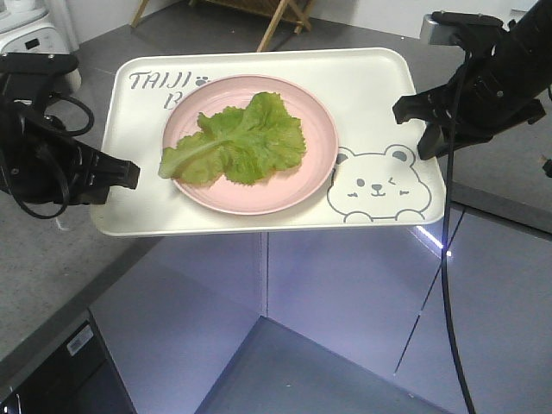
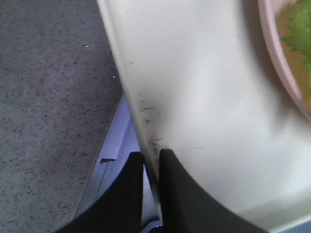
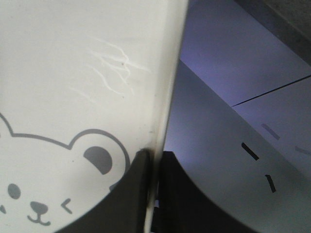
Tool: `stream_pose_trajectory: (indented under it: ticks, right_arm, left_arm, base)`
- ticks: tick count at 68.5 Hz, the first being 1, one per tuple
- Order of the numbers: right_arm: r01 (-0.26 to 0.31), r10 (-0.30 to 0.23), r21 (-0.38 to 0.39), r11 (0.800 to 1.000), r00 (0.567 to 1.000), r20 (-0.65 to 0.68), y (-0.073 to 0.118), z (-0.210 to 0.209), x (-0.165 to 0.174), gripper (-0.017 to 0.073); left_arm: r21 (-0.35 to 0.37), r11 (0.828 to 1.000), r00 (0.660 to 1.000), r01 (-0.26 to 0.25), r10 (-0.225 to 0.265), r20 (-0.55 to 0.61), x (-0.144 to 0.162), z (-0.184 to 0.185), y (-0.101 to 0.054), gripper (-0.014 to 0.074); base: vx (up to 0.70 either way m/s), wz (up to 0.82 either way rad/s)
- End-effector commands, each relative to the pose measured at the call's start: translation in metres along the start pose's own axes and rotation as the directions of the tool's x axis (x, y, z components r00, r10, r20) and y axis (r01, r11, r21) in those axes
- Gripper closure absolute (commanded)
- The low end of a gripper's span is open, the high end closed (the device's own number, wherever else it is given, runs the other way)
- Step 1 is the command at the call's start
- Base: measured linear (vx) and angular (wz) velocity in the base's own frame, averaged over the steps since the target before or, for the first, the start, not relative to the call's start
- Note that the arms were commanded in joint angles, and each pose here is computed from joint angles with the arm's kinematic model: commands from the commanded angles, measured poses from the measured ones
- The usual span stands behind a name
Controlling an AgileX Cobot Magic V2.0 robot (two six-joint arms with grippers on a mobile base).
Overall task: Transfer vegetables to tray and serve
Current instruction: 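Keep holding the tray with both grippers while the base drives on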
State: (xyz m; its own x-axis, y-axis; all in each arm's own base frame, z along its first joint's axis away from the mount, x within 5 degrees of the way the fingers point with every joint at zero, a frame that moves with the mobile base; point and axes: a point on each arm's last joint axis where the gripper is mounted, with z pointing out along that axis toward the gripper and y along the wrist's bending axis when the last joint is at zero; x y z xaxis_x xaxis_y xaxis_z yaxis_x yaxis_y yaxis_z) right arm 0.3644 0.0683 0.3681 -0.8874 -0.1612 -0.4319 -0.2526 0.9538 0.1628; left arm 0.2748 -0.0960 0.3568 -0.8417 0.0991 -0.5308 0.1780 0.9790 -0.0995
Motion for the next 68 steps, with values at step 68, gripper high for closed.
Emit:
stream_pose_trajectory:
  ticks: [68]
  right_arm:
    - [0.038, -0.033, -0.061, 0.997, 0.997, 0.073, 0.0156, -0.0299, 0.0011, 0.0565]
  left_arm:
    - [0.079, 0.997, 0.99, -0.01, -0.001, 0.139, -0.0103, -0.0218, -0.0112, 0.0599]
  base:
    - [0.0, -0.22]
